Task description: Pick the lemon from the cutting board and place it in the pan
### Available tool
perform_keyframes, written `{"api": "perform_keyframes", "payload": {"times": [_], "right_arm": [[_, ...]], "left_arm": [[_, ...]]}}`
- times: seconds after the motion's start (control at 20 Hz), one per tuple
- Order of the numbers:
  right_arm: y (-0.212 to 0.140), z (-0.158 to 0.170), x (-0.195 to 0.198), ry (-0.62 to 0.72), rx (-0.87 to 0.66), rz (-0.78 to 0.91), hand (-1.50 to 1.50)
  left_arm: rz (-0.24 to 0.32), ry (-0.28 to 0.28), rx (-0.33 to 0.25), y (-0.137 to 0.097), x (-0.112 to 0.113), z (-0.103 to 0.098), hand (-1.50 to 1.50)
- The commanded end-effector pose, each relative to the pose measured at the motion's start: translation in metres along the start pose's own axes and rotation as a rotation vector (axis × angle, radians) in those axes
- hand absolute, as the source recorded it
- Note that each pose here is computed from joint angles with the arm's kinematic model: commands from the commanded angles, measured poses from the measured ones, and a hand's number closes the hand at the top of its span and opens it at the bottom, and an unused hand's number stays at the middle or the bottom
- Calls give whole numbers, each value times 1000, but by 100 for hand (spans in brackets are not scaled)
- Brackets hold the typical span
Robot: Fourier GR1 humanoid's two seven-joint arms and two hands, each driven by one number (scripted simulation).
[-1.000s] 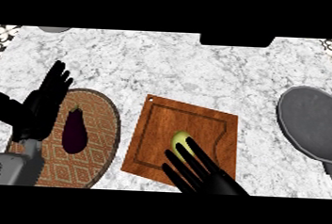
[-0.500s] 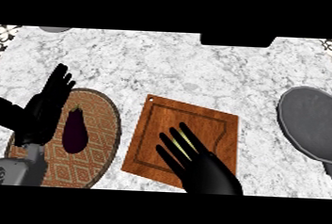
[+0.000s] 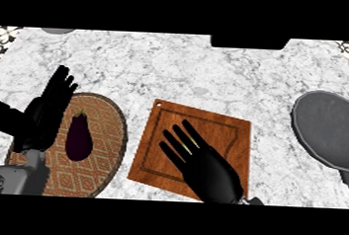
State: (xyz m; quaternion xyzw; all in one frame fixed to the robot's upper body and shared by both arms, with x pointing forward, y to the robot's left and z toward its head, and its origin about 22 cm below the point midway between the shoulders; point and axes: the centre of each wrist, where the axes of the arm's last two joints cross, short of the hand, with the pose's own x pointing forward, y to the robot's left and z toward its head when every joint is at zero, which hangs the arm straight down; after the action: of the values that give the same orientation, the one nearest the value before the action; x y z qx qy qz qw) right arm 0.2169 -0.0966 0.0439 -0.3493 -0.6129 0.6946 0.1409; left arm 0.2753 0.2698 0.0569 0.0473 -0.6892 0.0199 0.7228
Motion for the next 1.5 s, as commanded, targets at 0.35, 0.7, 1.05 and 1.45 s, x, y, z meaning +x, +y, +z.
{"api": "perform_keyframes", "payload": {"times": [0.35, 0.7, 1.05, 1.45], "right_arm": [[17, -34, 2, -7, 41, -51, -150], [32, -43, -1, -127, -9, -19, 150], [48, -32, 15, -149, -44, -73, 150], [86, 17, -19, 445, 322, -496, 150]], "left_arm": [[8, 11, -10, 0, -11, 0, 0], [-1, 1, -2, -4, 12, -12, 0], [-4, -19, 8, -8, 9, -9, 0], [1, 1, 51, 13, 4, 1, 0]]}}
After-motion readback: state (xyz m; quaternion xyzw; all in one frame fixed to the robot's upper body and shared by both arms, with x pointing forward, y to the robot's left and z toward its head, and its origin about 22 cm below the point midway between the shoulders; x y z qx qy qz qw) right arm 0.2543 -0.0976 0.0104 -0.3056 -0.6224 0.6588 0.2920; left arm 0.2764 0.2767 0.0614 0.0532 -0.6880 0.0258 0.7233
